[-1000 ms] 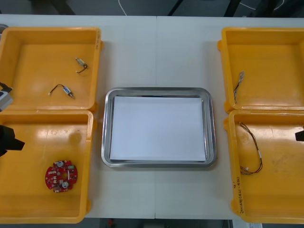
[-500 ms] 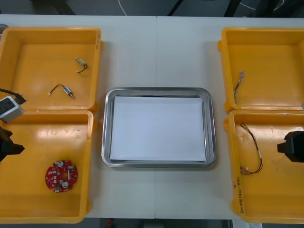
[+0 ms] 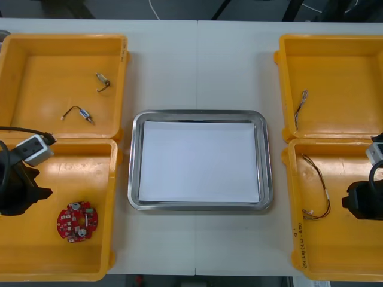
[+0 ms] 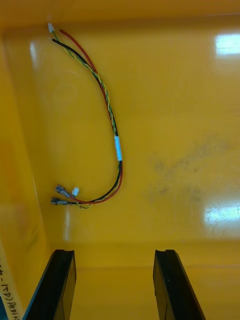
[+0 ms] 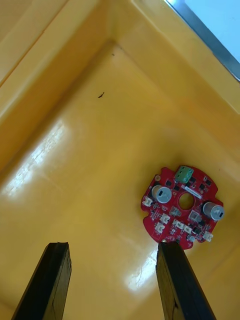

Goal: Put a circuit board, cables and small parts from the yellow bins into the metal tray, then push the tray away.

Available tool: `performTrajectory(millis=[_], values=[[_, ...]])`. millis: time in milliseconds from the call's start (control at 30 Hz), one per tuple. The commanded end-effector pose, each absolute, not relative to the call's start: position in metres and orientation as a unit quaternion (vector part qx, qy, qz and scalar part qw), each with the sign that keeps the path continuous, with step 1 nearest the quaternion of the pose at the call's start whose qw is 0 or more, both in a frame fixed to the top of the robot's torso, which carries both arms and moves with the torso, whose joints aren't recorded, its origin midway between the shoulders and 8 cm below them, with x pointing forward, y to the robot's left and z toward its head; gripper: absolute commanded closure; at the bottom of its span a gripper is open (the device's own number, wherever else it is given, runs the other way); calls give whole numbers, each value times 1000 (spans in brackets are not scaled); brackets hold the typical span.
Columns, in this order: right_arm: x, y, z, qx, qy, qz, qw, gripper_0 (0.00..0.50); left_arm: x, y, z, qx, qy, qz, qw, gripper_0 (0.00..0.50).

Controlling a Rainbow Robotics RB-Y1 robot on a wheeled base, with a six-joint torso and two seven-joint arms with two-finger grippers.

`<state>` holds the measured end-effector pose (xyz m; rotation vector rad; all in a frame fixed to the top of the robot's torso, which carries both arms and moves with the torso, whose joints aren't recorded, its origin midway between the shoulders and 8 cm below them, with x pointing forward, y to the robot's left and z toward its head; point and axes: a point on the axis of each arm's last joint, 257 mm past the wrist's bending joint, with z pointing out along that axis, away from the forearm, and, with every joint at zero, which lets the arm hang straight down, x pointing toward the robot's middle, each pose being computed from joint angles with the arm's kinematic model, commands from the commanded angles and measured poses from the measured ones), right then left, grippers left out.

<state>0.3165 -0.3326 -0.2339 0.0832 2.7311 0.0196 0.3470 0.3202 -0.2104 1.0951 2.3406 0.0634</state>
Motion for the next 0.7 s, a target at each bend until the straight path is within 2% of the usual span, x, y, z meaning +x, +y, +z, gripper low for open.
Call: performTrajectory(millis=[33, 200, 400, 700], values=[[307, -328, -252, 39, 983, 10, 178, 55, 338, 316, -219, 505, 820, 54, 263, 0], [303, -331, -269, 40, 987, 2, 153, 55, 339, 314, -225, 530, 803, 65, 265, 0], [320, -334, -279, 49, 985, 7, 167, 54, 340, 311, -235, 558, 786, 81, 254, 0], [346, -336, -293, 53, 979, 5, 197, 55, 349, 294, -250, 573, 776, 87, 249, 0]])
